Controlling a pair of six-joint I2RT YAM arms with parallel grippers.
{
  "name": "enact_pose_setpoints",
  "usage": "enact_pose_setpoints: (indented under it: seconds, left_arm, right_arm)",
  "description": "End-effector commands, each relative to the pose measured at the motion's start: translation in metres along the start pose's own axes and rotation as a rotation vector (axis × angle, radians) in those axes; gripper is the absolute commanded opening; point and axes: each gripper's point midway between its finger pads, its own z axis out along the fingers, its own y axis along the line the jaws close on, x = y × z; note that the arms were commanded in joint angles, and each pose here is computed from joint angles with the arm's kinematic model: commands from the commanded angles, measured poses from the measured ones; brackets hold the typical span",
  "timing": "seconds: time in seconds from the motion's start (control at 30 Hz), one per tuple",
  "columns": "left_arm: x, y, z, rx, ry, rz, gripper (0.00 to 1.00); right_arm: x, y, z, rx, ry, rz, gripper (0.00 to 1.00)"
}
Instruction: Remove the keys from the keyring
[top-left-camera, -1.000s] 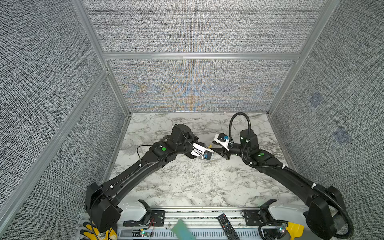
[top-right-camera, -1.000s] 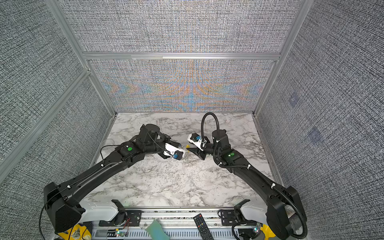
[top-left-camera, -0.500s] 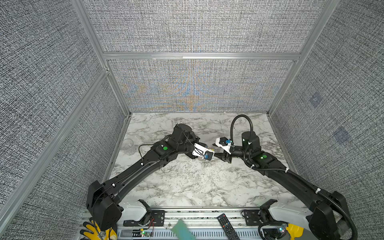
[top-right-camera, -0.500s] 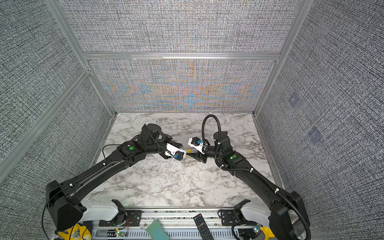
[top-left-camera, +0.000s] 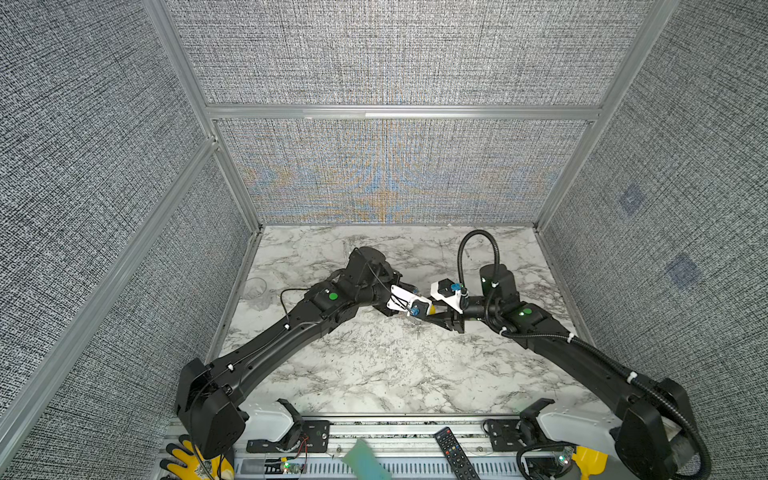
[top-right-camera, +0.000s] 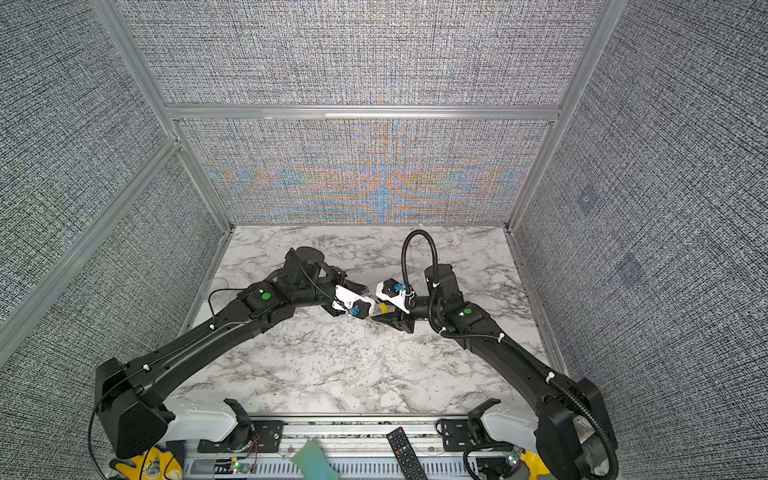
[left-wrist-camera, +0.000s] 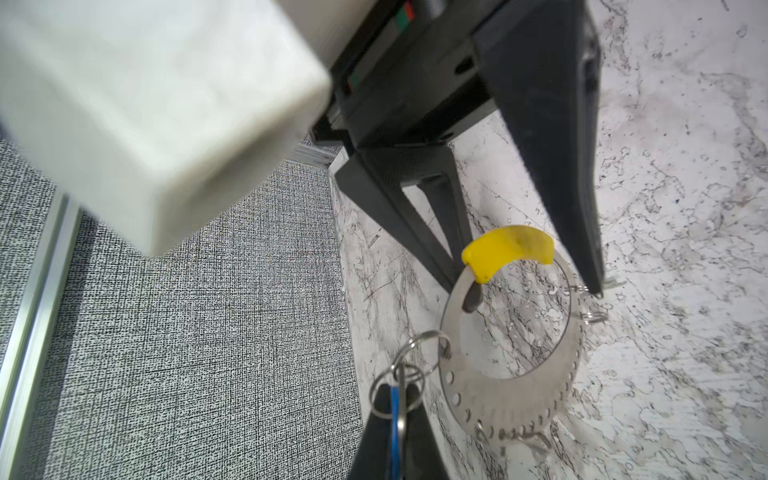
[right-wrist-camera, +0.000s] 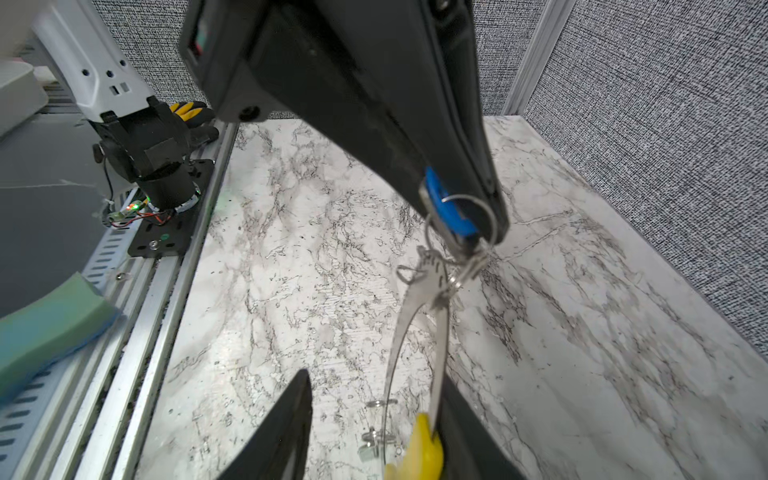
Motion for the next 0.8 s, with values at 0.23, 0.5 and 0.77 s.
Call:
enact_pose_setpoints:
  seconds: [0.23,0.5,0.77]
  left_arm:
    - [-0.004,0.009,0.0,-0.046,-0.016,0.01,0.0]
    - [-0.01,0.007,-0.001,-0.045,-0.047,0.014,0.0]
    - [-0.014,0.008,0.001,-0.049,-0.058,0.012,0.0]
  right_arm:
    - [-0.019,0.014,-0.019,-0.016,-0.038,-0.006,0.47]
    - [-0.016,-0.032,-0.023,0.18,0.018,-0.105,0.44]
    - [-0.028,-0.04,-0.01,0.17,-0.113,-0.092,0.39]
